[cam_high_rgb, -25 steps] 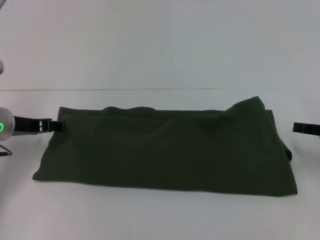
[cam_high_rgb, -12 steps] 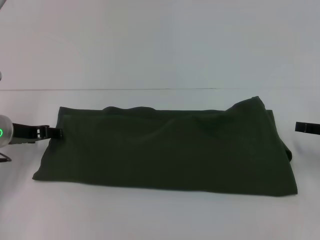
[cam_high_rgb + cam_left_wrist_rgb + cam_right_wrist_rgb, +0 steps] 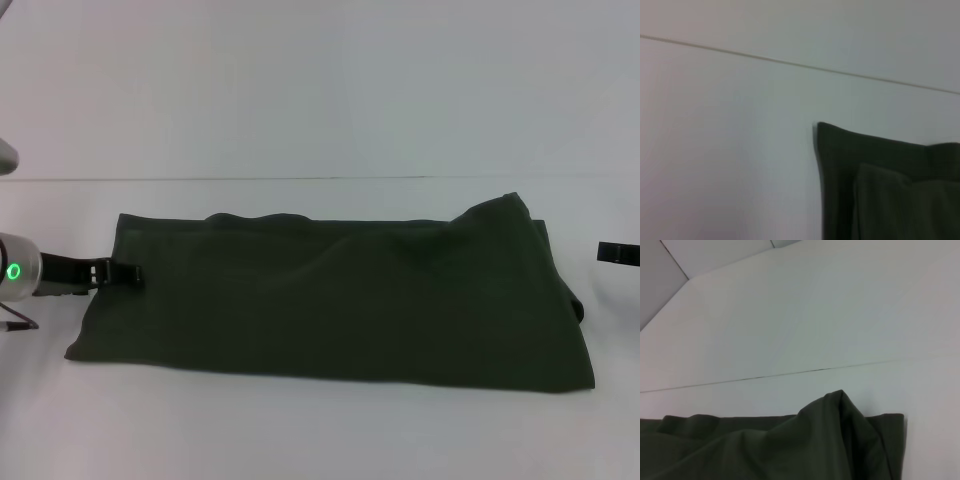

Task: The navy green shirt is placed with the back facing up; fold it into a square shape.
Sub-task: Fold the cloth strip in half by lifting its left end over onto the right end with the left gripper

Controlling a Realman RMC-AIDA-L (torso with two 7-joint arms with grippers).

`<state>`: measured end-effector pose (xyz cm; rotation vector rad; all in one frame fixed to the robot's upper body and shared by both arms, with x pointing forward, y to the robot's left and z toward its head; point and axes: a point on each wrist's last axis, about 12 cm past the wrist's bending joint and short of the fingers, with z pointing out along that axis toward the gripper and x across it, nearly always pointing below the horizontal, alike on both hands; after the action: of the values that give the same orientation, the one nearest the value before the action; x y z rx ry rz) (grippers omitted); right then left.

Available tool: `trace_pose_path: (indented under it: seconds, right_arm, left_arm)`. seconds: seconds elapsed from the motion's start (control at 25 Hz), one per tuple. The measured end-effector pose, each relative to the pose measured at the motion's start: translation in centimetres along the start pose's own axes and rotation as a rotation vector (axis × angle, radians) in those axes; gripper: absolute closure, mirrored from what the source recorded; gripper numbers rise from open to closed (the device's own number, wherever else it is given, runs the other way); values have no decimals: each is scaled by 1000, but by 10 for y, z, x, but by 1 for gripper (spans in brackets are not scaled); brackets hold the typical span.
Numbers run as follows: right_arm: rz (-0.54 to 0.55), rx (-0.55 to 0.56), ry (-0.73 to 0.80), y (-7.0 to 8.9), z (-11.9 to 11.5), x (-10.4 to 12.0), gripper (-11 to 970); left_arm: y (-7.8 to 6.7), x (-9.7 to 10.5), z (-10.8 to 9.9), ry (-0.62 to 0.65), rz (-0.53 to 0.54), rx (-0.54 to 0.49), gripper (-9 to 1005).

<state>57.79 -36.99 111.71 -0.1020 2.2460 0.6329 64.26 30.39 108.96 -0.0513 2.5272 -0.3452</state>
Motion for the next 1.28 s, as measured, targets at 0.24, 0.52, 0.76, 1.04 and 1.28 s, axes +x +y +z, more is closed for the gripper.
trace_pose_path:
  seconds: [0.24,0.52,0.76,1.04,1.28]
  right_arm:
    - [-2,4,1,-1,-1,-1,363]
    - [-8,5,4,-1,-1,-1,363]
    - [-11,13,18,-2,0,0,363]
    - [-9,15,14,-2,0,-2,364]
    - [-12,16,14,-2,-1,-3,364]
  left_arm:
    - [-3,2,3,4,-11,14,180]
    - [-9,5,6,26,-4,55,189]
    - [-11,5,6,30,41,80,407]
    - [-18,1,3,14,85,125,574]
    - [-25,-4,-2,-11,113,141,764]
